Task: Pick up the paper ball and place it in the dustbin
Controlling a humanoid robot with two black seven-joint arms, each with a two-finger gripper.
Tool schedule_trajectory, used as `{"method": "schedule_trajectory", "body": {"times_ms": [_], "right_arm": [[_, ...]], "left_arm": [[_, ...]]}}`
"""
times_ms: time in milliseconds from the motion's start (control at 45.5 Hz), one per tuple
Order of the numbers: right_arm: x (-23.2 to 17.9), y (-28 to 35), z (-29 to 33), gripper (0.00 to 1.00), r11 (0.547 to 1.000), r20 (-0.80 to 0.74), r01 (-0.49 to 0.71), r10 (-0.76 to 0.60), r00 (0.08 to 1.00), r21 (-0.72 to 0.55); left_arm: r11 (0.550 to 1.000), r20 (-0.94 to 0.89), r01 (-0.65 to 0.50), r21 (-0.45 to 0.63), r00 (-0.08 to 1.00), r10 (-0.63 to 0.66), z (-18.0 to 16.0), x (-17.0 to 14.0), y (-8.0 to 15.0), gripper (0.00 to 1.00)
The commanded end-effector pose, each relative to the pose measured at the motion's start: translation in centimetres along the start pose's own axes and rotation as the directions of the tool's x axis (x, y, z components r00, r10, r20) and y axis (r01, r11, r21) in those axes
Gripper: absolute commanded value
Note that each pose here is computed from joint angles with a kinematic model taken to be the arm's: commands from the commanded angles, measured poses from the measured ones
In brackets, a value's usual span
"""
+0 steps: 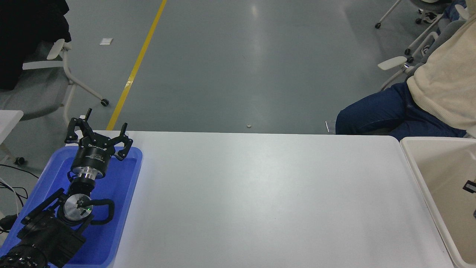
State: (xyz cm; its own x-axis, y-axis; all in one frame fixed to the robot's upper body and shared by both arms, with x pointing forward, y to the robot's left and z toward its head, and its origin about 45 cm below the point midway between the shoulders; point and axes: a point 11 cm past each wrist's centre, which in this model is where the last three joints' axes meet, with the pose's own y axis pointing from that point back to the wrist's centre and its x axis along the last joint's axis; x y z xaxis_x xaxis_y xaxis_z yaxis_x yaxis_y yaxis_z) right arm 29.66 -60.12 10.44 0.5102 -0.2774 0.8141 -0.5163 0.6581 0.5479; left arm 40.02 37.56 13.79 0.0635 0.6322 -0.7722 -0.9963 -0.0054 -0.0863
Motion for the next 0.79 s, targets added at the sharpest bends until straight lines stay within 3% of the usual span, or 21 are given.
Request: {"method": "schedule_trajectory", "body": {"times_ms": [0,571,769], "right_arm": [[0.0,0.0,-0.3,0.99,0.999,0.005,-0.036,0.036,0.999,0.007],[3.3,0.2,-1.5,1.00,0.998,0.052,-0.056,0.054,0.997,0.034],[5.0,0.9,0.0,1.00,0.998,0.104,0.003,-0.008,0.995,0.056]], "left_arm": [[1.000,-0.001,0.002,0.001,1.000,-0.002,0.0,-0.1,0.0,1.00],[1.000,-0.001,0.002,-0.001,1.000,-0.002,0.0,0.0,0.0,1.00],[1.000,-0.002,0.002,-0.002,1.000,-0.002,0.0,-0.1,-0.1,1.00]]}}
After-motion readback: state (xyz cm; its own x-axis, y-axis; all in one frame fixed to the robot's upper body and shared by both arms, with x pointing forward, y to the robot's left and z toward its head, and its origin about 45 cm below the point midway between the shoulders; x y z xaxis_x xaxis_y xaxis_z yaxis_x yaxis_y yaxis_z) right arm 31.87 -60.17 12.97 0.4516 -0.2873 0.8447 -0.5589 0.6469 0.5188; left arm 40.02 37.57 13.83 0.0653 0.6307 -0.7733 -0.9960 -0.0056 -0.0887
